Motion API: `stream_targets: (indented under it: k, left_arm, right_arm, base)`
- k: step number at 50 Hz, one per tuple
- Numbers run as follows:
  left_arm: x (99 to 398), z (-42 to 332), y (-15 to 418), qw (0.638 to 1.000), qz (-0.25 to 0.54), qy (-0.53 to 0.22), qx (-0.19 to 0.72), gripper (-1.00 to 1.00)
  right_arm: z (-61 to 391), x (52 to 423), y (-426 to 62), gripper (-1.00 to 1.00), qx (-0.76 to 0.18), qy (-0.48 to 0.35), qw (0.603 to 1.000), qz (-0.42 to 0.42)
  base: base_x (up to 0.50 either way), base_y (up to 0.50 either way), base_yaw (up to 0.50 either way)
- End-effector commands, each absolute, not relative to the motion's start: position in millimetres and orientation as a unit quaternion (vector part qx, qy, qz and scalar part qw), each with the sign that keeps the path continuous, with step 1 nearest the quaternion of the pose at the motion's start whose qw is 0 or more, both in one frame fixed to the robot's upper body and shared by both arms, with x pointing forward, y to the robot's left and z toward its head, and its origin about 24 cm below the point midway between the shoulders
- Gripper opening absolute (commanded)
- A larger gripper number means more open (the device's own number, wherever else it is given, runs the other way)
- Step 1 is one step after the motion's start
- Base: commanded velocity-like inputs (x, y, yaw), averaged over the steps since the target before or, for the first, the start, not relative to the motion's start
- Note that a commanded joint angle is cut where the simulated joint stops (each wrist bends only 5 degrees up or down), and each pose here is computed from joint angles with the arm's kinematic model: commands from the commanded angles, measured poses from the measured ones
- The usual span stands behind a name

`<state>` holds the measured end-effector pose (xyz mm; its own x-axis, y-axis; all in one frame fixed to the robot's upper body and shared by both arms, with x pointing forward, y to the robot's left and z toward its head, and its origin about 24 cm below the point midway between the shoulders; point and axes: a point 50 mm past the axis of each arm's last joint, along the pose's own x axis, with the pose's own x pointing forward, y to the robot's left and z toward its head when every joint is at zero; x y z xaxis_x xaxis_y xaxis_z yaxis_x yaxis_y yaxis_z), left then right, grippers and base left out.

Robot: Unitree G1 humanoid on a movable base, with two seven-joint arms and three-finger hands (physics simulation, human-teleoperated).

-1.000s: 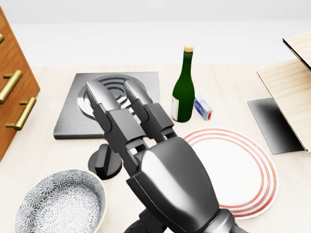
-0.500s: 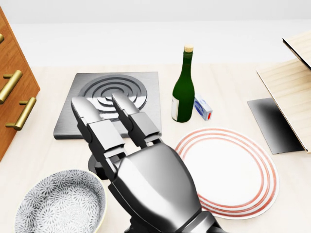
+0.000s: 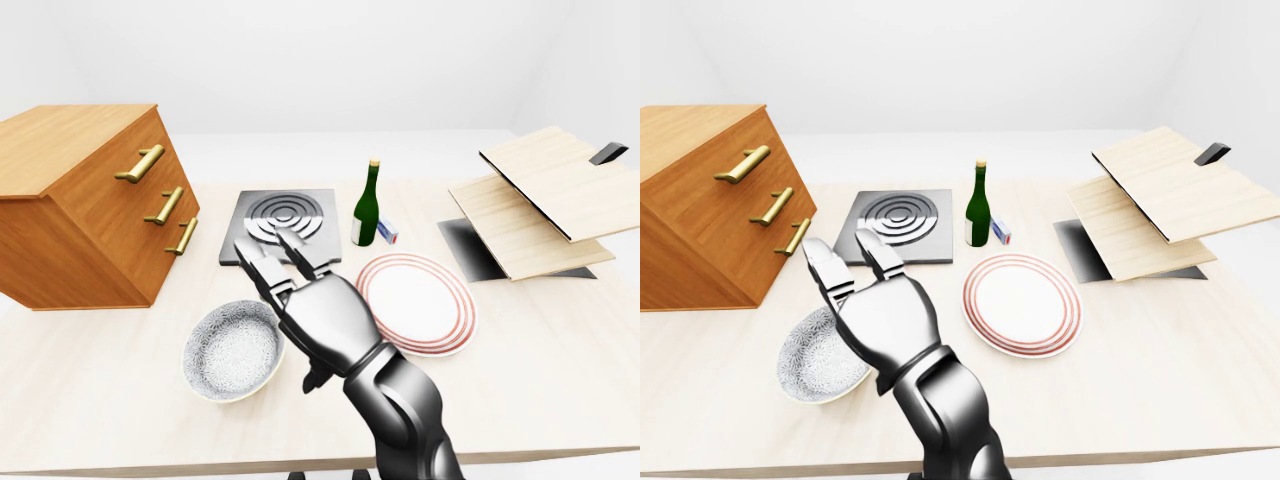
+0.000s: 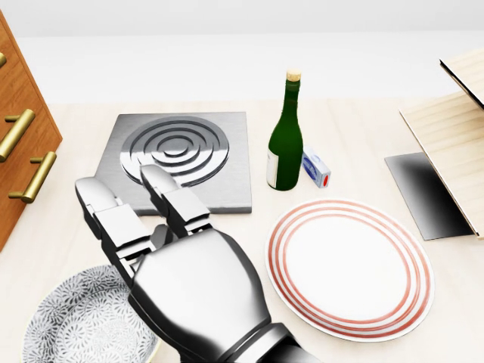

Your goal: Pick up the akita bowl and put it on the plate.

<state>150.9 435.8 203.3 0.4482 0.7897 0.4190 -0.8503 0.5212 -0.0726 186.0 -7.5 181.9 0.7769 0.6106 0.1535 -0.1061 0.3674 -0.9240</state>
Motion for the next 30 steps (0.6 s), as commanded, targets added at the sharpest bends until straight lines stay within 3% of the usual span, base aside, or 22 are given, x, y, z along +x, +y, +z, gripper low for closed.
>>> stream_targets:
  k: [1, 30]
  left_arm:
    - [150.9, 203.3, 435.6, 0.848, 0.483, -0.206, 0.074, 1.0]
    - [150.8, 203.8, 436.2, 0.848, 0.483, -0.207, 0.071, 1.0]
  right_arm:
    - [171.8, 188.4, 4.0, 1.0, -0.532, -0.223, 0.775, 0.258]
    - [150.5, 177.8, 35.9, 1.0, -0.556, -0.203, 0.736, 0.33]
  base:
    - [0.0, 0.0, 0.0]
    - [0.0, 0.0, 0.0]
